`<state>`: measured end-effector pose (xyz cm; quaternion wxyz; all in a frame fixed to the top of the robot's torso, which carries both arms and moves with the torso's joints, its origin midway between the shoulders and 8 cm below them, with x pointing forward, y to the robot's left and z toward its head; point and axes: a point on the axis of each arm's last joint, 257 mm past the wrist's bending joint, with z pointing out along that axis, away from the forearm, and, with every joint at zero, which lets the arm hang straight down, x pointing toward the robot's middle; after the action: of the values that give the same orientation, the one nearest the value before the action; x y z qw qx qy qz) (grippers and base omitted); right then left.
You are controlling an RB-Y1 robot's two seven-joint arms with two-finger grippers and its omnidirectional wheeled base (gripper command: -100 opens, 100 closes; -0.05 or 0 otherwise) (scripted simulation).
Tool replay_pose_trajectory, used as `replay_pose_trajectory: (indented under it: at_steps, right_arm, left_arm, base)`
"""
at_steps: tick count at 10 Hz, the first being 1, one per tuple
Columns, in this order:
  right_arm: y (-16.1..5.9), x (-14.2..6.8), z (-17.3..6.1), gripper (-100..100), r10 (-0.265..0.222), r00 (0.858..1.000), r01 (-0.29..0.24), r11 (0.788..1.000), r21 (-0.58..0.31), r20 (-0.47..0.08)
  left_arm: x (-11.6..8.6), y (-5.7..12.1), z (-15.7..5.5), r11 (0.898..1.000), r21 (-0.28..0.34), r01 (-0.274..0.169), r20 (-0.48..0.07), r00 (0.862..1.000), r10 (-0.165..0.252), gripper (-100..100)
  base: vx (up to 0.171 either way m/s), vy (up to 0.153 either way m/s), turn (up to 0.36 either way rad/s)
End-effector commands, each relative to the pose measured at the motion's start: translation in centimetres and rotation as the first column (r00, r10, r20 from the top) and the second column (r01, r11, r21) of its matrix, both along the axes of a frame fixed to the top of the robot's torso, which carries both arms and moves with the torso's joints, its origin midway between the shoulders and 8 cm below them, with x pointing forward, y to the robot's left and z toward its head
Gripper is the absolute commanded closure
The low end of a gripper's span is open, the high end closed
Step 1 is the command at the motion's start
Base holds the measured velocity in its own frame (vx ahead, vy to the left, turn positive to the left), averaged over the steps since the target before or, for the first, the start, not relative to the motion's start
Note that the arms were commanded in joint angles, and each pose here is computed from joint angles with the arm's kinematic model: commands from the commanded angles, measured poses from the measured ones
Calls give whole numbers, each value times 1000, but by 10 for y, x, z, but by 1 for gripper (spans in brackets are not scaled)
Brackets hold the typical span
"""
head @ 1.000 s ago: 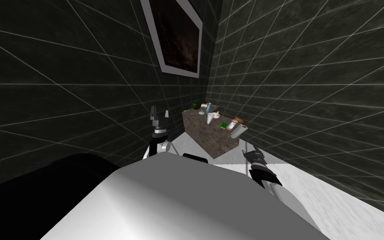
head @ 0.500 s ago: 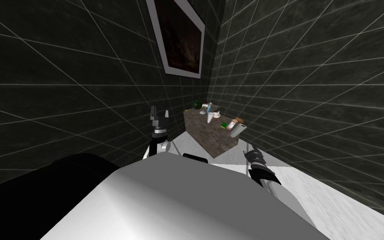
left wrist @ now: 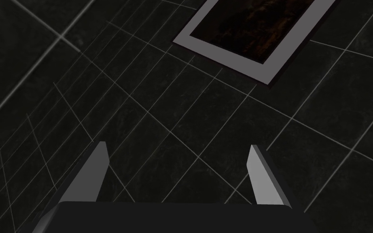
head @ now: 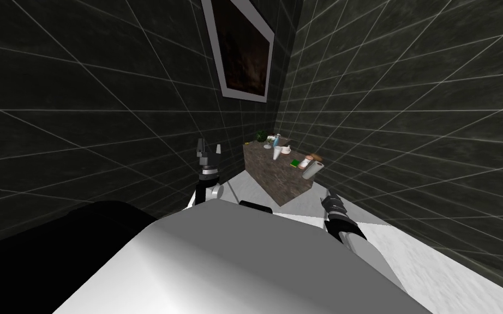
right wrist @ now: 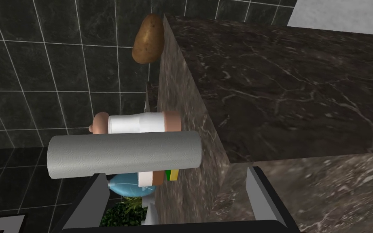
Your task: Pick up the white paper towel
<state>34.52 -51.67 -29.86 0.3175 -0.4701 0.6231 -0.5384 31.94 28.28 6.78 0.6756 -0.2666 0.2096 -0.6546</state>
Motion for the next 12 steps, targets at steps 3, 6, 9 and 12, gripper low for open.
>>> replay_pose_trajectory:
  at_steps: [3, 6, 9, 12]
  right_arm:
    - [-4, 4, -3, -100, 6, 999, -9, 996, -88, -39]
    - [-7, 7, -4, -100, 7, 997, -18, 987, -162, -71]
    - [-10, 11, -5, -100, 7, 995, -32, 970, -239, -103]
    - [-12, 16, -6, -100, 5, 991, -47, 948, -314, -134]
  left_arm:
    - [0, 0, 0, 1000, 0, 0, 0, 1000, 0, 0]
    - [0, 0, 0, 1000, 0, 0, 0, 1000, 0, 0]
    - [0, 0, 0, 1000, 0, 0, 0, 1000, 0, 0]
    - [0, 0, 0, 1000, 0, 0, 0, 1000, 0, 0]
  base:
    - [-59, -39, 84]
    - [-28, -14, 62]
    - [-65, -37, 76]
    - [-52, -34, 89]
